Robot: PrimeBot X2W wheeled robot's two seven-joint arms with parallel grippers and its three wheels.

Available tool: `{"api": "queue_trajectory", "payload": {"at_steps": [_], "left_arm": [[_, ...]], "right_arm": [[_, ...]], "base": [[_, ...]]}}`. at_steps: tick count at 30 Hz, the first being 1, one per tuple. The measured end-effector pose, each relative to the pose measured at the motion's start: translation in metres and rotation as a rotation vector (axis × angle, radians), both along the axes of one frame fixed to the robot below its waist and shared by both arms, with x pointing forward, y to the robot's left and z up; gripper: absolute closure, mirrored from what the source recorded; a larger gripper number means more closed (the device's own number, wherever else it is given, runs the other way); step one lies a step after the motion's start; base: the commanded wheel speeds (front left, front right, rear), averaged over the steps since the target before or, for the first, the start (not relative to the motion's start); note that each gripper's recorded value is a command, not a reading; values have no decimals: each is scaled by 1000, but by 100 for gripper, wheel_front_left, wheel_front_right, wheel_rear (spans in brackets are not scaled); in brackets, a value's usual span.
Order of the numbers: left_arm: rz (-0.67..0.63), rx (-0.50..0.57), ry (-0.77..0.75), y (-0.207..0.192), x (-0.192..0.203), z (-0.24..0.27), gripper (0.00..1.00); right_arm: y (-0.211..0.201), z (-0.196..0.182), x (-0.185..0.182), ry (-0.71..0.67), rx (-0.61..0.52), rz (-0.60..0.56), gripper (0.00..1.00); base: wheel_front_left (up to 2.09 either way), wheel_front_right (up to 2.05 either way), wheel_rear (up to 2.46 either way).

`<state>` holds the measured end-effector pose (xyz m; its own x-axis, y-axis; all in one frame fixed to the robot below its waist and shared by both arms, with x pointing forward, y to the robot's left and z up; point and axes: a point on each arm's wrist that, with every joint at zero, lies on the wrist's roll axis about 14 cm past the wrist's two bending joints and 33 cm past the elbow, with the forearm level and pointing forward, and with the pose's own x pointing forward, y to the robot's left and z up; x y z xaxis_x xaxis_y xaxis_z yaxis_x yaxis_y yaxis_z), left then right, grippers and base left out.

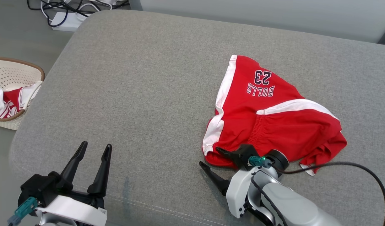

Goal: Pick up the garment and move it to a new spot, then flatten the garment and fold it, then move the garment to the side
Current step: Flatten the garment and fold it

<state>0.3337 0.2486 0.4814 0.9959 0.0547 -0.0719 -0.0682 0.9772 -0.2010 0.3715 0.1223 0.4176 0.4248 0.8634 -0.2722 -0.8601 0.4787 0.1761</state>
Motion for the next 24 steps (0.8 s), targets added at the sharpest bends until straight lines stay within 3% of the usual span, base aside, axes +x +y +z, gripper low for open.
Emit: {"api": "queue_trajectory", "payload": {"at_steps": [1,2,3,4,13,24], "left_arm": [[2,1,2,1,1,-1,0],[0,-1,1,1,1,-1,0],[2,-2,3,1,2,-2,0],[-1,-5,4,0,1,-3,0],[-6,2,-10,0,8,-1,0],[-45,1,-52,-12,22,8,0]], "right_arm": [[0,-3,1,-3,-18,7,16],[-1,-6,2,0,-36,11,51],[-1,-7,3,-3,-43,14,58],[-2,-8,5,-5,-52,13,99],[-6,-15,6,6,-83,16,100],[-19,-13,-13,16,-27,-23,100]], "base": [[0,0,0],[0,0,0],[0,0,0],[0,0,0],[0,0,0],[0,0,0]]}}
